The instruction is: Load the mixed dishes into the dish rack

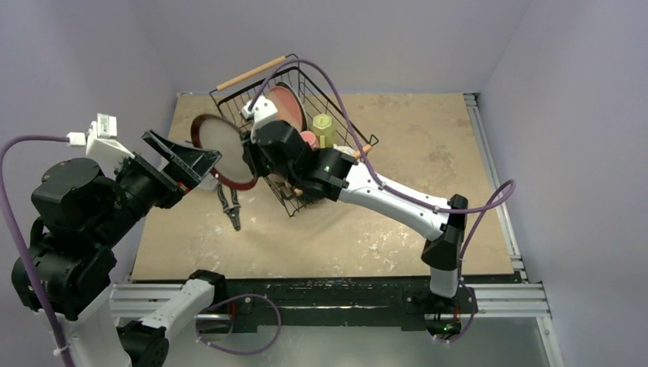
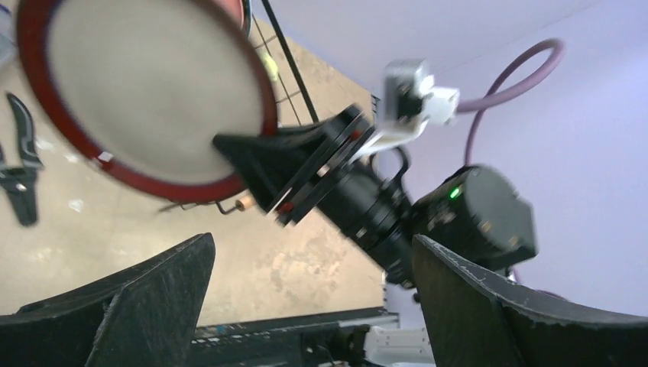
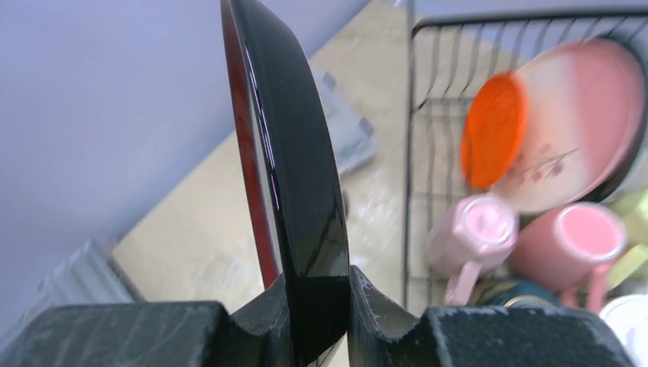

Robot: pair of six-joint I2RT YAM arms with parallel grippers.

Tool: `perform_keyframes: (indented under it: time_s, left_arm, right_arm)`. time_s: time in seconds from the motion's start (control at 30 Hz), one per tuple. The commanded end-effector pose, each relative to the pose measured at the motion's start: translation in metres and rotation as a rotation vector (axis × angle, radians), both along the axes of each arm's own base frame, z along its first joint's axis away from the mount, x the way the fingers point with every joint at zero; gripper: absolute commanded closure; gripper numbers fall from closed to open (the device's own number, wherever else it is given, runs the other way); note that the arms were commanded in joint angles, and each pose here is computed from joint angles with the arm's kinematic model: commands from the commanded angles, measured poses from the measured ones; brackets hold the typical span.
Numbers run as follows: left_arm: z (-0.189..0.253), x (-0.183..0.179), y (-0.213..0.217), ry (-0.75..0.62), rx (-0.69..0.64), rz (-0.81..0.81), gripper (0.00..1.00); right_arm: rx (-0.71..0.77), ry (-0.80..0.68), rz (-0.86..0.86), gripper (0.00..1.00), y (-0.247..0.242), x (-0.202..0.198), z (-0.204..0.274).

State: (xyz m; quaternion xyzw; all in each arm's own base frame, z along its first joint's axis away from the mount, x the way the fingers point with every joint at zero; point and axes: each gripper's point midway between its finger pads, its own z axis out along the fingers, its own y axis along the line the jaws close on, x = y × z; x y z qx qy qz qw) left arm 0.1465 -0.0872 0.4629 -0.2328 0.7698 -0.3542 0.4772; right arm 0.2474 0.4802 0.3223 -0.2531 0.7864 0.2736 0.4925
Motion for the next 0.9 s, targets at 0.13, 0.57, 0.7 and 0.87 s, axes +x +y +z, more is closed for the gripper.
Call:
perform_keyframes:
  time_s: [0.13, 0.57, 0.7, 0.87]
  left_arm:
    - [0.025, -0.002, 0.015, -0.172, 0.298, -0.065, 0.01]
    - [0.013, -0.003, 0.026, -0.171, 0.558, -0.163, 0.02]
    - [0.009, -0.003, 0.029, -0.17, 0.605, -0.173, 0.02]
    - [0.003, 0.0, 0.025, -0.162, 0.614, -0.208, 0.02]
  right_arm:
    - [0.19, -0.359, -0.329, 1.0, -0.039, 0.11, 0.143]
    - [0.076, -0.537, -0.464, 1.0, -0.035, 0.192, 0.114]
    - [0.056, -0.55, -0.485, 1.0, -0.028, 0.206, 0.096]
    - [0.017, -0.549, -0.49, 1.0, -0.018, 0.217, 0.068]
